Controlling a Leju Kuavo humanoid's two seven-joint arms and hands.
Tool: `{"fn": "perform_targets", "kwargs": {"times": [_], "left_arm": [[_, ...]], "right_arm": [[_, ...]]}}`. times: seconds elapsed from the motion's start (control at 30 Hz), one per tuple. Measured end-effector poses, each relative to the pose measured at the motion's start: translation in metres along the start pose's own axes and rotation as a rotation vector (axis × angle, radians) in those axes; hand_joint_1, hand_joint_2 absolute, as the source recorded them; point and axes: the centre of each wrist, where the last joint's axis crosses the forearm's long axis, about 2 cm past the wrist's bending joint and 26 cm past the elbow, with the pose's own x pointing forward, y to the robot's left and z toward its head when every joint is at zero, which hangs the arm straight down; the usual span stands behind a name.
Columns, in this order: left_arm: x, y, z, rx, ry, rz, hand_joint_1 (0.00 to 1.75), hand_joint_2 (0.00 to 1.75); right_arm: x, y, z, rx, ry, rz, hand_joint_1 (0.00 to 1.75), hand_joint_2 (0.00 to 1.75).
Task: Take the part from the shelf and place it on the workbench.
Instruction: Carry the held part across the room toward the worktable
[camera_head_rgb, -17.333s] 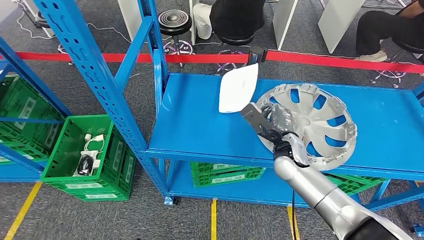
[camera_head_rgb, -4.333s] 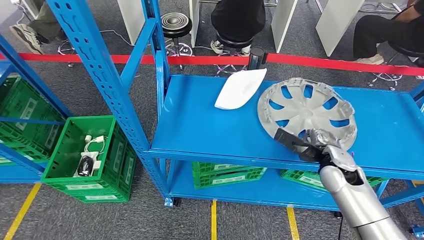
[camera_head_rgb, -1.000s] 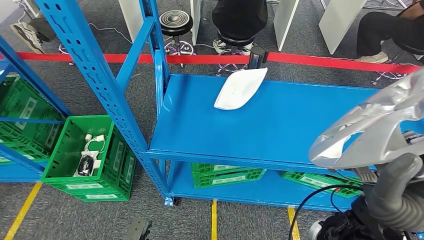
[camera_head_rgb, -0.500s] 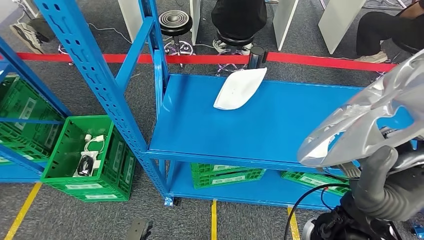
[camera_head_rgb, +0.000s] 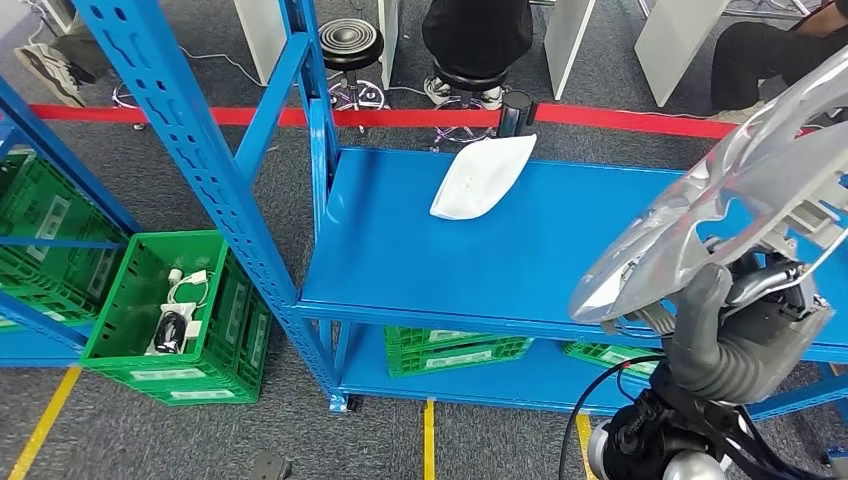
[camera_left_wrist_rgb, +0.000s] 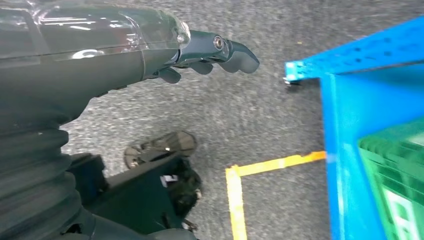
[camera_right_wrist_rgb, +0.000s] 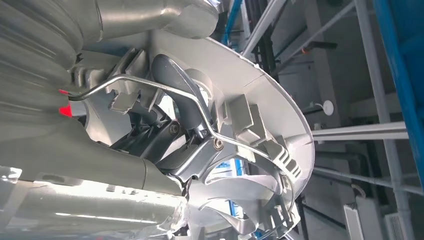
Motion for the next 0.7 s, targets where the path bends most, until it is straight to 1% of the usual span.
{"fn": "perform_targets", "kwargs": {"times": [0.27, 0.57, 0.7], "left_arm": [[-0.010, 0.003, 0.006, 0.006, 0.069, -0.013, 0.00, 1.75], [-0.012, 0.006, 0.007, 0.025, 0.114, -0.062, 0.00, 1.75], [-0.011, 0.004, 0.007, 0.020, 0.114, -0.066, 0.00, 1.75]], "right_arm": [[-0.007, -0.001, -0.002, 0.032, -0.007, 0.047, 1.54, 1.75], [-0.006, -0.003, -0.010, 0.048, -0.023, 0.100, 1.54, 1.75], [-0.004, -0.004, -0.015, 0.048, -0.041, 0.116, 1.54, 1.75]]}}
